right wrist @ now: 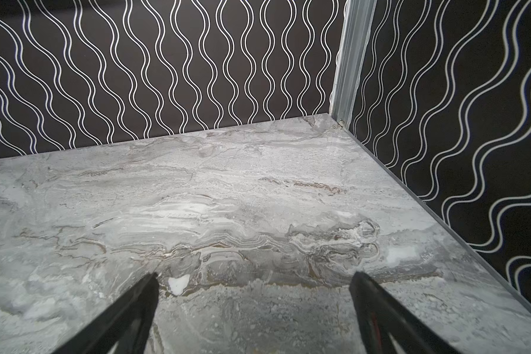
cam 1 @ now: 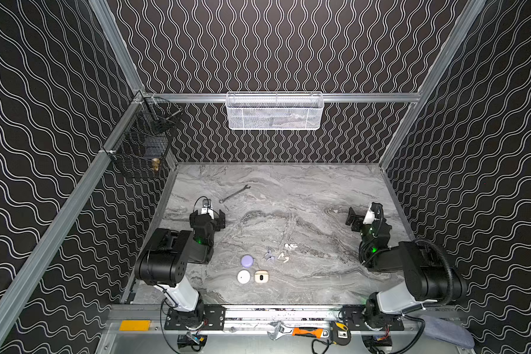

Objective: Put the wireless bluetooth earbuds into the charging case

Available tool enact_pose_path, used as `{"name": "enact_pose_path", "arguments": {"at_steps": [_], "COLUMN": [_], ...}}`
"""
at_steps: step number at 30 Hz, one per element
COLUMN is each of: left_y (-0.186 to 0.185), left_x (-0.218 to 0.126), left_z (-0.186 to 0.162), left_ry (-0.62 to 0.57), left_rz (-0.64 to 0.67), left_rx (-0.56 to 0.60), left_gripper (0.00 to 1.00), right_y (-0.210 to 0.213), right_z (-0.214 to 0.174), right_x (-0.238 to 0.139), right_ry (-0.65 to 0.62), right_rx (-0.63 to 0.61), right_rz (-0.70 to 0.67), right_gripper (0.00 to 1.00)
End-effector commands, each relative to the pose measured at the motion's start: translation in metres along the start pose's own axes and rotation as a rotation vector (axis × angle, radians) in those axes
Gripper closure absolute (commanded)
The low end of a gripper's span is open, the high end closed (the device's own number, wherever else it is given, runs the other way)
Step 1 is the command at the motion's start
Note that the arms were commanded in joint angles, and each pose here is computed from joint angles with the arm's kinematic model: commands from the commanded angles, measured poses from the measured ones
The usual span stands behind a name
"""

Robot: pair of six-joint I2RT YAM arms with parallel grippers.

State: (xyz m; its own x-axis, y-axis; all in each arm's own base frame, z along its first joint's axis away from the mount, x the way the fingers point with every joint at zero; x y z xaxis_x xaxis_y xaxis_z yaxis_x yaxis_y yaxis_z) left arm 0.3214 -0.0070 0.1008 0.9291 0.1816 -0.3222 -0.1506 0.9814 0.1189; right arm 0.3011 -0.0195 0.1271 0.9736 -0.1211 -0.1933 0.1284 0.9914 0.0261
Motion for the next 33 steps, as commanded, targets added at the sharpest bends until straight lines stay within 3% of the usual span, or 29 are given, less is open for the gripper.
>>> {"name": "enact_pose_path", "arguments": {"at_steps": [1, 33], "left_y": [0.0000, 0.0000], "left_x": [-0.0002, -0.0014], "left_z": [0.0020, 0.0020], "left_ry": [-0.011, -0.017], "left_rz": [-0.002, -0.001], "left_rx": [0.011, 0.011], "left_gripper": [0.01, 0.01], "right_y": [0.0011, 0.0008], "right_z": [0.0046, 0.0076], "right_x": [0.0004, -0.0023], "right_ry": [-0.024, -0.047], "right_rx": [0.002, -0.004], "right_rz": [0.009, 0.002], "right_gripper": [0.00, 0.00]}}
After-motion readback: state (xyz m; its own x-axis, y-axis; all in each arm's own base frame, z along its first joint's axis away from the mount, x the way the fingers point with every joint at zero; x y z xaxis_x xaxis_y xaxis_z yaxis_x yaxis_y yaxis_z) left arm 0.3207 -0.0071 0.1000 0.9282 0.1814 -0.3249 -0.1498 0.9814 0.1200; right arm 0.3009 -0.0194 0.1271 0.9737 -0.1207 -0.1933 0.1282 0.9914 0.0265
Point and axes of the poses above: each gripper's point midway between its finger pads, its own x axis out along the fingers, its own y axis along the line the jaws close on, z = x × y, the point moved 8 cm from there along -x, back along the fingers, and after that the axes turned 2 degrees about -x, right-handed, at the moved point
